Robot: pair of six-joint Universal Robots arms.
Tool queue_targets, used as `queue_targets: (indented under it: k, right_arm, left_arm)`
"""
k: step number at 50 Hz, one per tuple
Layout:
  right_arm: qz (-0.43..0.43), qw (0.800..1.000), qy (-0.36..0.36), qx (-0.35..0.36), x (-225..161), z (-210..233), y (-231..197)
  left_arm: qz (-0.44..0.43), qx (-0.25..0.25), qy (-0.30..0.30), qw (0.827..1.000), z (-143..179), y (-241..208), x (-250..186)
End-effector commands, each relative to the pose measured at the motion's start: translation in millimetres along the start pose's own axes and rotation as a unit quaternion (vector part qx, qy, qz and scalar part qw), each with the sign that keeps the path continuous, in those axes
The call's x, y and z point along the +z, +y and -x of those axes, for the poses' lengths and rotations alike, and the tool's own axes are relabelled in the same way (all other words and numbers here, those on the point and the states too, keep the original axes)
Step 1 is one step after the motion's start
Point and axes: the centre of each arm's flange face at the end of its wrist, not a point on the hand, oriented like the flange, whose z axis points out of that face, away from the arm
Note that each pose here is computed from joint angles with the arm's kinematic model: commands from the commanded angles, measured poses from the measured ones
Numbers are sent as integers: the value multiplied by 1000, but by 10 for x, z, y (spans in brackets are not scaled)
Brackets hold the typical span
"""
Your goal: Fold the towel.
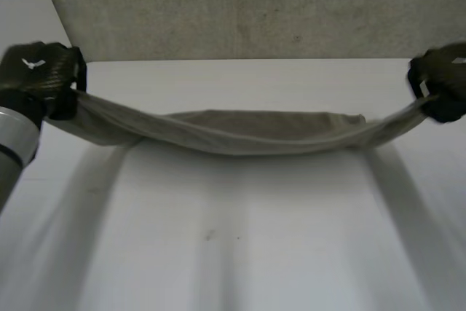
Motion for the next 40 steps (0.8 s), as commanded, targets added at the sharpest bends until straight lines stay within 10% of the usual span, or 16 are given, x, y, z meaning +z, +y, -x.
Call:
queue_targets:
  k: [1, 11, 29, 40]
  right_arm:
    - [-59, 997, 36, -27, -384, -248, -449]
    - [-24, 999, 8, -30, -375, -240, -410]
    - [146, 982, -74, -93, 988, 332, 553]
    - [-117, 983, 123, -77, 1452, -105, -455]
  left_arm:
    - [-26, 6, -10, 1000, 197, -338, -232]
    - [-2, 4, 19, 1000, 227, -276, -148]
    - [171, 50, 120, 977, -231, 1010, 824]
    - [-47, 94, 49, 993, -166, 282, 1527]
